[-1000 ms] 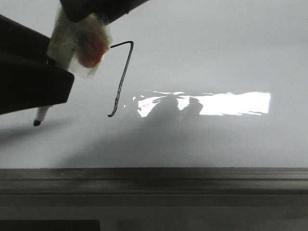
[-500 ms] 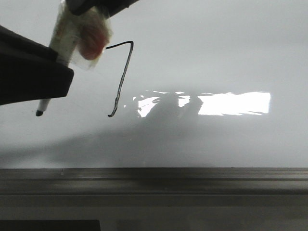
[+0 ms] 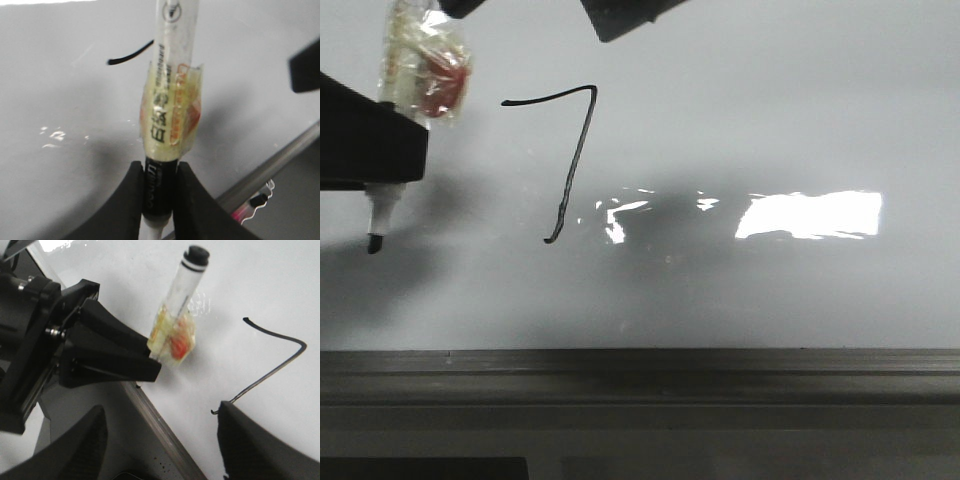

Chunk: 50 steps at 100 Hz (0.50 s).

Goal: Write number 7 on whiteboard

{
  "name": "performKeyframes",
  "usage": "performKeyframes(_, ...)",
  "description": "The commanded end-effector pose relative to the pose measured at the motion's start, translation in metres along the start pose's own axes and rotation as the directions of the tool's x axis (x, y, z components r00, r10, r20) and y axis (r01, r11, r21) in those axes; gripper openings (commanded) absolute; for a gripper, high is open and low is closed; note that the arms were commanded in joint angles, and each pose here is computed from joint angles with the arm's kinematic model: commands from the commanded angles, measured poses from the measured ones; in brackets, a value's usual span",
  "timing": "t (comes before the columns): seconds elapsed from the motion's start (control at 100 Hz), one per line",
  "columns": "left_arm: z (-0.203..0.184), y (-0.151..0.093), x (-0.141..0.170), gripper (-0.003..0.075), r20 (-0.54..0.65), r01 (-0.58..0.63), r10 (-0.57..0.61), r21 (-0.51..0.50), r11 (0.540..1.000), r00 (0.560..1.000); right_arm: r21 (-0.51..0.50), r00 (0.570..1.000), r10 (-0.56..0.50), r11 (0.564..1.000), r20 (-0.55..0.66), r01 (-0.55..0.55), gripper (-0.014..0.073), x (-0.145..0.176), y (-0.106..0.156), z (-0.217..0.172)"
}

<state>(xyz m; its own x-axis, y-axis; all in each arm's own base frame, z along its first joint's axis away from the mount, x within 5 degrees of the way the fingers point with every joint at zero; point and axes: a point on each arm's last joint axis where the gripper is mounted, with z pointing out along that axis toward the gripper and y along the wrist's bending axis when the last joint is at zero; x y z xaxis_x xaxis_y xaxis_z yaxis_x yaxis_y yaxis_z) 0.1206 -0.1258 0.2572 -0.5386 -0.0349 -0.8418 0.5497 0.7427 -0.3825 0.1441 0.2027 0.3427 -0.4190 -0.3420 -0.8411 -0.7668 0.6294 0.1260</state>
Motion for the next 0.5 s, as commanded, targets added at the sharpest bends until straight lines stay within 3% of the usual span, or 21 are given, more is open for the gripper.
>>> performKeyframes(0.0, -0.002, 0.003, -0.017, -0.002, 0.076, 0.138, -0.136, -0.018, 0.99, 0.988, -0.005, 0.995, -0.011, 1.0, 0.102, 0.012, 0.0399, -0.017, 0.001, -0.011)
performKeyframes(0.23, -0.003, 0.019, -0.014, -0.002, 0.012, 0.189, -0.189, -0.104, 0.976, 0.982, -0.002, 0.997, -0.011, 1.0, 0.071, 0.011, 0.0395, -0.014, 0.0, -0.011)
performKeyframes(0.39, -0.003, 0.02, -0.017, -0.0017, 0.047, 0.177, -0.173, -0.106, 0.978, 0.984, -0.002, 0.997, -0.011, 1.0, 0.071, 0.011, 0.0395, -0.014, 0.0, -0.011)
performKeyframes(0.49, -0.004, 0.021, -0.02, 0.0052, 0.074, 0.177, -0.17, -0.106, 0.978, 0.983, -0.002, 0.997, -0.011, 1.0, 0.071, 0.011, 0.0395, -0.014, 0.0, -0.011)
